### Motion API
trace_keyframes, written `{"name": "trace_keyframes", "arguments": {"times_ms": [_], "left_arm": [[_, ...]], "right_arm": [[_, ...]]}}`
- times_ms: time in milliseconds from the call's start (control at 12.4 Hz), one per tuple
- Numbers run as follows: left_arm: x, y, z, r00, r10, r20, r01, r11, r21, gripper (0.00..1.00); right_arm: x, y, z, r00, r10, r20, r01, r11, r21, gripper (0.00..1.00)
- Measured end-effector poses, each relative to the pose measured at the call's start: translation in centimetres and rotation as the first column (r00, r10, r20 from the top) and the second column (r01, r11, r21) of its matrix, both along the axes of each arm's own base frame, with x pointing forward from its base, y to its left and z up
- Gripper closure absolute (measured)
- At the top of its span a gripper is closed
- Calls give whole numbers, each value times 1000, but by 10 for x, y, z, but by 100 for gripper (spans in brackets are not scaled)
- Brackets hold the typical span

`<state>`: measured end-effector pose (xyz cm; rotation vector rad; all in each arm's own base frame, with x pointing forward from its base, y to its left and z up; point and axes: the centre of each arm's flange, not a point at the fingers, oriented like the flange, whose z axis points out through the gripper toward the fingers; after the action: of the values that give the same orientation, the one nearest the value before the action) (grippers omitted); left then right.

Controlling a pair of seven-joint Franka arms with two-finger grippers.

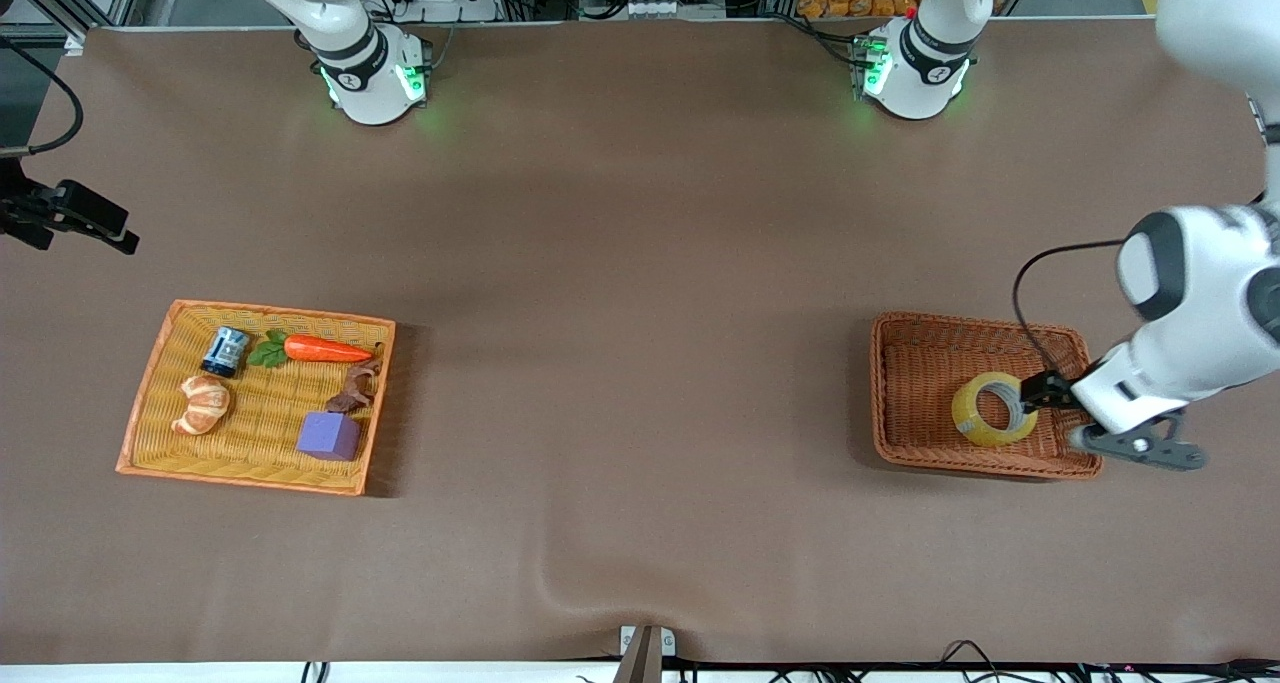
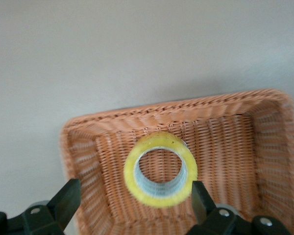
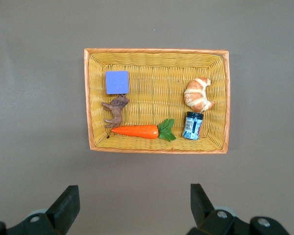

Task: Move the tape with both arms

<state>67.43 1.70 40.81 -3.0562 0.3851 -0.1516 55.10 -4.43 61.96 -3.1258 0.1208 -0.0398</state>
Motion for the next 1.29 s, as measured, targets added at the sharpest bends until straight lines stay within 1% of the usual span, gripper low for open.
{"name": "trace_keyframes", "arguments": {"times_ms": [161, 323, 484, 646, 807, 888, 1050, 1292], "left_arm": [[-12, -10, 71, 1000, -10, 28, 10, 1000, 8, 0], [-26, -13, 118, 1000, -7, 4, 7, 1000, 15, 0], [-32, -12, 139, 1000, -1, -26, 1, 1000, 18, 0], [-37, -13, 159, 999, 24, -25, -24, 1000, 9, 0], [-57, -17, 191, 994, 110, -27, -110, 994, -10, 0], [-69, -21, 206, 991, 131, -29, -131, 991, -13, 0], [-87, -35, 224, 989, 147, -27, -147, 989, -13, 0], [-109, -61, 226, 986, 164, -35, -164, 986, -6, 0]], "right_arm": [[0, 0, 0, 1000, 0, 0, 0, 1000, 0, 0], [0, 0, 0, 1000, 0, 2, 0, 1000, 0, 0], [0, 0, 0, 1000, 0, 3, 0, 1000, 0, 0], [1, 0, 0, 1000, 0, 4, 0, 1000, 0, 0], [1, 0, 0, 1000, 0, 4, 0, 1000, 0, 0], [1, 0, 0, 1000, 0, 4, 0, 1000, 0, 0], [1, 0, 0, 1000, -1, 4, 1, 1000, 0, 0], [1, 0, 0, 1000, -1, 3, 1, 1000, 0, 0]]}}
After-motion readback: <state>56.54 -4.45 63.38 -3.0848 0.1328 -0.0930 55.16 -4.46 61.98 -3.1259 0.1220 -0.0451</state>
